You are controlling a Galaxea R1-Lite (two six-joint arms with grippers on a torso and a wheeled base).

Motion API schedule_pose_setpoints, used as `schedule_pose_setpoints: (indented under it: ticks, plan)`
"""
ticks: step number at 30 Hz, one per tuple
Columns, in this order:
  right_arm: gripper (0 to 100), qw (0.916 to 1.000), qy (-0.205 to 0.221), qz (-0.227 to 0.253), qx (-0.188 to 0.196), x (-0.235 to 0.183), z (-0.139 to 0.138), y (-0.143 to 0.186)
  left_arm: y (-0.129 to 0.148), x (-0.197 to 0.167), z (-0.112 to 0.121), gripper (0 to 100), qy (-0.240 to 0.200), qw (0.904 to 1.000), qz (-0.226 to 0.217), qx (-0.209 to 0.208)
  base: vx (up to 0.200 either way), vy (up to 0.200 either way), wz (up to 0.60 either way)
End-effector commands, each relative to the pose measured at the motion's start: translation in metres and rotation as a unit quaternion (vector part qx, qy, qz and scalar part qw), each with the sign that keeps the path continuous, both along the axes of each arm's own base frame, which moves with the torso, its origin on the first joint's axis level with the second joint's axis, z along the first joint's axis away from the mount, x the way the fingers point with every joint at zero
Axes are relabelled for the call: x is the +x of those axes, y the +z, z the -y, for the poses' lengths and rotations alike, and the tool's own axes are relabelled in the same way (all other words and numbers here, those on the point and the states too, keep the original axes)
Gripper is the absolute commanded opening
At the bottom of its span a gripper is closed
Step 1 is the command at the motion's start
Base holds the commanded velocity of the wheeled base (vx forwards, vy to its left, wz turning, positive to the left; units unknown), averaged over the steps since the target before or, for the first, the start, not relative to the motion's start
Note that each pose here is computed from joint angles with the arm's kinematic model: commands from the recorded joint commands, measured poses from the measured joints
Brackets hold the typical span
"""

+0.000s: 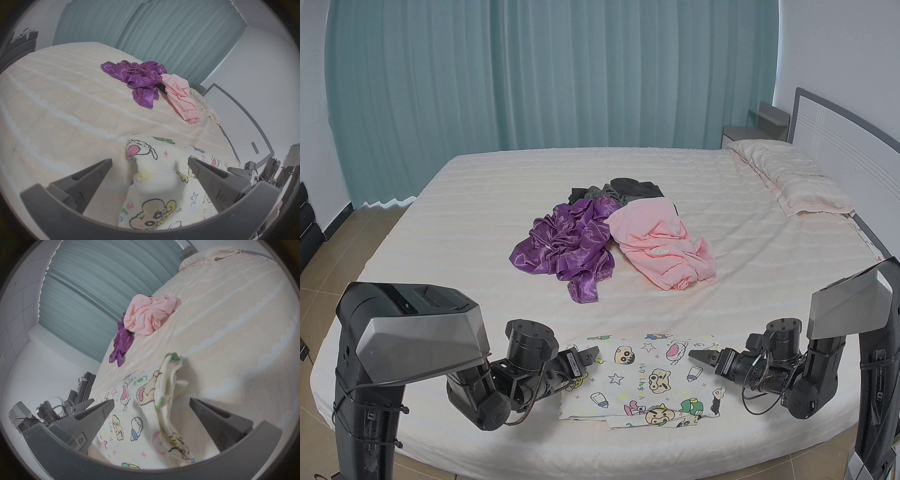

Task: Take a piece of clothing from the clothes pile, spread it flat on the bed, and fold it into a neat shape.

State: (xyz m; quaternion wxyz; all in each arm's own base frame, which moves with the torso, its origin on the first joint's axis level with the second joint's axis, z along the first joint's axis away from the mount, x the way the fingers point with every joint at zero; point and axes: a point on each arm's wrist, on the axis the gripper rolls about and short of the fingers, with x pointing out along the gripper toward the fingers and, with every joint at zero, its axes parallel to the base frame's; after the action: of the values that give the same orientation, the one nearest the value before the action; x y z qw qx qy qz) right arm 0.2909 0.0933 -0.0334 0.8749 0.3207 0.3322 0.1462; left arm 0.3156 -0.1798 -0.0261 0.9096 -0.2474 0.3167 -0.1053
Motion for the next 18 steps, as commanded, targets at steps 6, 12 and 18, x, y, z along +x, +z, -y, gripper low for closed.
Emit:
schedule_pose_setpoints:
  ticks: [6, 12, 18]
  plan:
    - [100, 0.9993, -0.025, -0.018, -0.023, -0.034, 0.024, 0.018, 0.007, 0.015, -0.030, 100, 0.019, 0.9974, -0.023, -0.067, 0.000, 0.000, 0.00]
    - [100, 0.9946, 0.081, -0.048, -0.043, -0.077, 0.031, 0.011, 0.007, 0.019, -0.036, 100, 0.019, 0.9935, -0.041, -0.105, 0.000, 0.000, 0.00]
    - [100, 0.9904, 0.112, -0.059, -0.055, -0.083, 0.031, 0.005, 0.005, 0.020, -0.035, 100, 0.019, 0.9937, -0.041, -0.103, 0.000, 0.000, 0.00]
